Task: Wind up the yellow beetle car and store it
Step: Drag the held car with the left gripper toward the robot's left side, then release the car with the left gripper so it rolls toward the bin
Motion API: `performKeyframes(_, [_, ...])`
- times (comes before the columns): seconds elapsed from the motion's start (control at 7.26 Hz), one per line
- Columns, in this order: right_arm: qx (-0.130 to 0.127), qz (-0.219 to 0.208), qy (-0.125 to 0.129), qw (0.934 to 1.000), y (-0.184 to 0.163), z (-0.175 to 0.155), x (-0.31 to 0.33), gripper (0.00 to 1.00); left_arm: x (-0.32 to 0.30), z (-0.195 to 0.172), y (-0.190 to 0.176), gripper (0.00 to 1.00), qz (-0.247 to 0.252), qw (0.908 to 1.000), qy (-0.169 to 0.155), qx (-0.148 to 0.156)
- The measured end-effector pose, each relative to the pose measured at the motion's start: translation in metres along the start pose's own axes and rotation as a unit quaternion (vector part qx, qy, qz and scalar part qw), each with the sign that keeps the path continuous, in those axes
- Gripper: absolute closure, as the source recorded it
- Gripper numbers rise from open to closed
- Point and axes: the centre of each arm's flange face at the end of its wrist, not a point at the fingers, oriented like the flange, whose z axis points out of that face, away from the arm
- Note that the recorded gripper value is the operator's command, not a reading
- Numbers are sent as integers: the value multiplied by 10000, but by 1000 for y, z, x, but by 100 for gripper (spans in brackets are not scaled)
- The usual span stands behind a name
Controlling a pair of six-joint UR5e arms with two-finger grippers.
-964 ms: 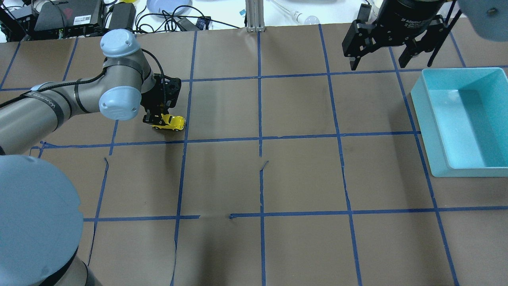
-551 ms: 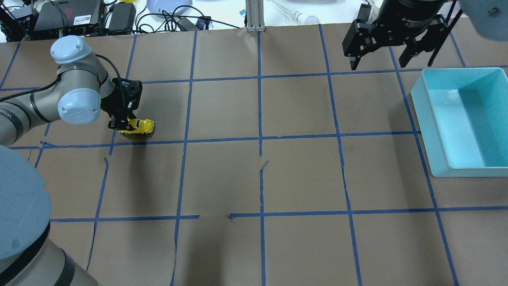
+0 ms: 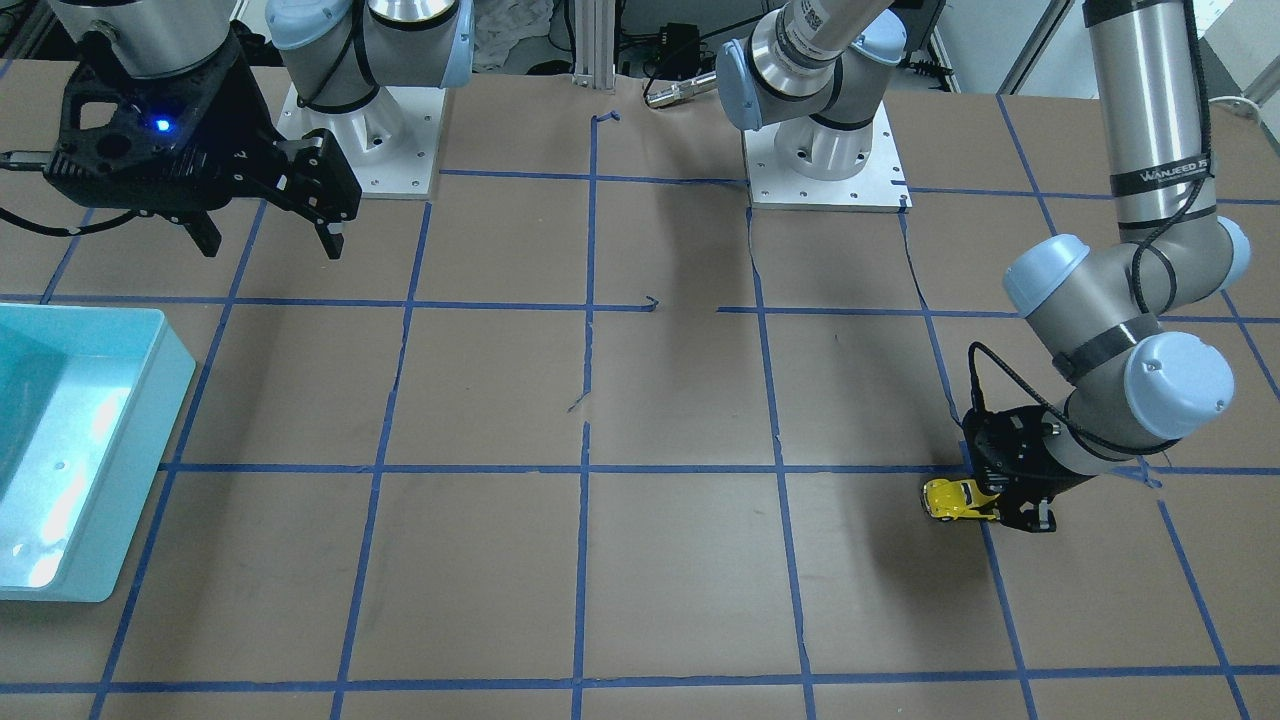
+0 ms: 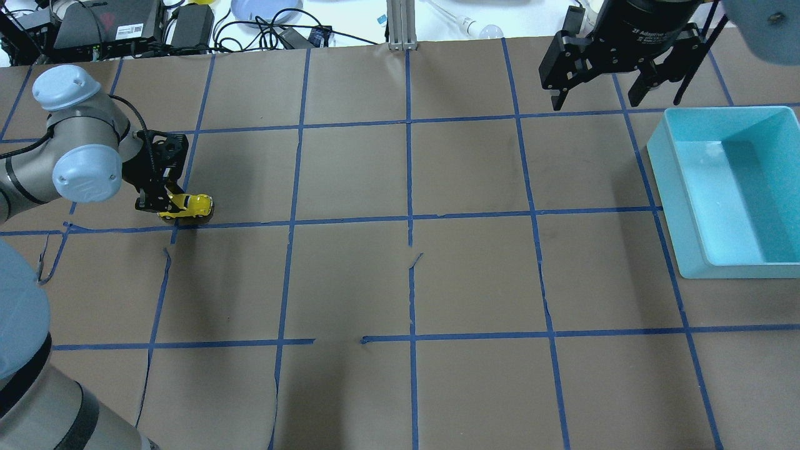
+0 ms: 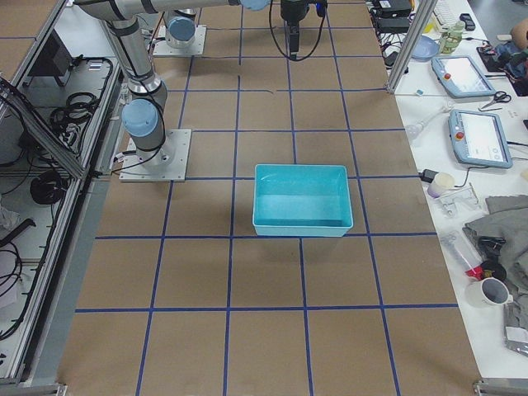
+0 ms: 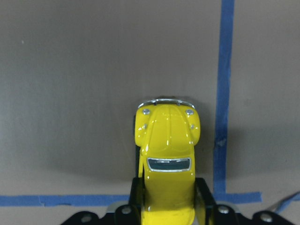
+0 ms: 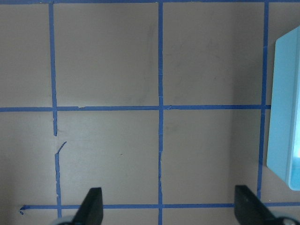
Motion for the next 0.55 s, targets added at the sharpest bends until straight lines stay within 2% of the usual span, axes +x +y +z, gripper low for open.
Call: performKeyframes(0.55, [2, 0, -5, 10000, 0, 0, 0, 0, 1, -3, 6, 15, -23, 10000, -35, 8])
